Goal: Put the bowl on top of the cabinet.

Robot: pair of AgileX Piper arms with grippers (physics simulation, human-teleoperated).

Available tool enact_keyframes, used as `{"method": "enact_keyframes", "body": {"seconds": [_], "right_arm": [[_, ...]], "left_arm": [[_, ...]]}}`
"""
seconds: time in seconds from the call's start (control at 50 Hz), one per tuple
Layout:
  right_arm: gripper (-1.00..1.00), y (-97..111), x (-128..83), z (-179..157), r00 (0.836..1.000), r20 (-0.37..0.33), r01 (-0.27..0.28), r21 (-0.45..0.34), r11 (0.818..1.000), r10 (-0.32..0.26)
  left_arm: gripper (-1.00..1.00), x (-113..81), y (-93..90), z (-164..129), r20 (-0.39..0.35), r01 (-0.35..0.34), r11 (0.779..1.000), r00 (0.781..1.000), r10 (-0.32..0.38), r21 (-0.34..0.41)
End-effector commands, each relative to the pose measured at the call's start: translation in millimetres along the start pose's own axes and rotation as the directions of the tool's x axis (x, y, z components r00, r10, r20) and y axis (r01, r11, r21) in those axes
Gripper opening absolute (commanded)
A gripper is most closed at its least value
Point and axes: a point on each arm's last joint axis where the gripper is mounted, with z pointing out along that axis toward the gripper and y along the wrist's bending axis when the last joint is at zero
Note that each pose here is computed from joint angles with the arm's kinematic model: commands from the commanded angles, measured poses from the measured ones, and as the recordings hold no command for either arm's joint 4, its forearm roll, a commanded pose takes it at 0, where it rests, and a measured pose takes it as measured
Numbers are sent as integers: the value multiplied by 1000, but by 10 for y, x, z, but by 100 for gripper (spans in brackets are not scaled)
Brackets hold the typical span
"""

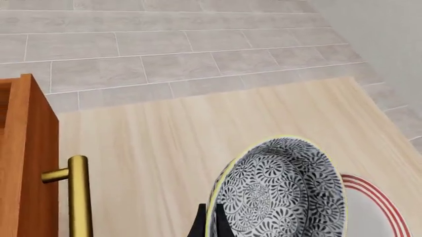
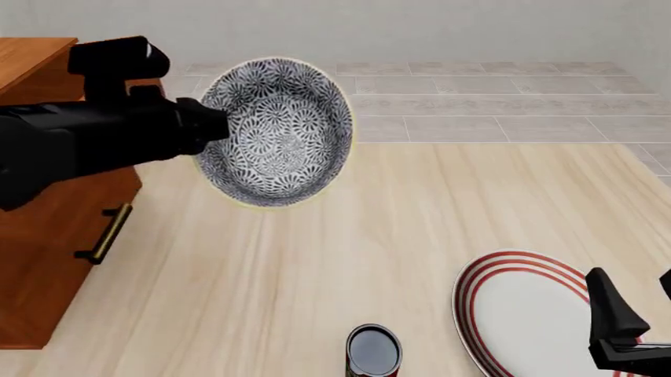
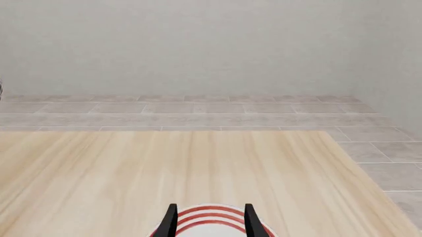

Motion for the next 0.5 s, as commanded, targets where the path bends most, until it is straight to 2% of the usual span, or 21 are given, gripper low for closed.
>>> {"method": "enact_keyframes", "body": {"seconds": [0.02, 0.18, 0.28, 0.3, 0.5], "right_arm": [[100, 0, 0, 1, 1000, 0, 0, 0, 1000, 0], [100, 0, 0, 1, 1000, 0, 1, 0, 1000, -1], [100, 0, 1, 2, 1000, -1, 1, 0, 1000, -1], [100, 0, 1, 2, 1000, -1, 0, 0, 1000, 0], [100, 1, 3, 3, 1000, -3, -2, -1, 1000, 2]], "left_arm": [[-100, -164, -39, -81, 21, 10, 1000, 1000, -10, 9], [-100, -280, -50, -131, 38, 1, 1000, 999, -1, 7], [-100, -359, -54, -146, 44, 11, 1000, 999, -11, 4], [-100, -354, -65, -121, 34, 34, 999, 999, -34, 6], [-100, -459, -62, -153, 43, 27, 1000, 999, -27, -1]]}}
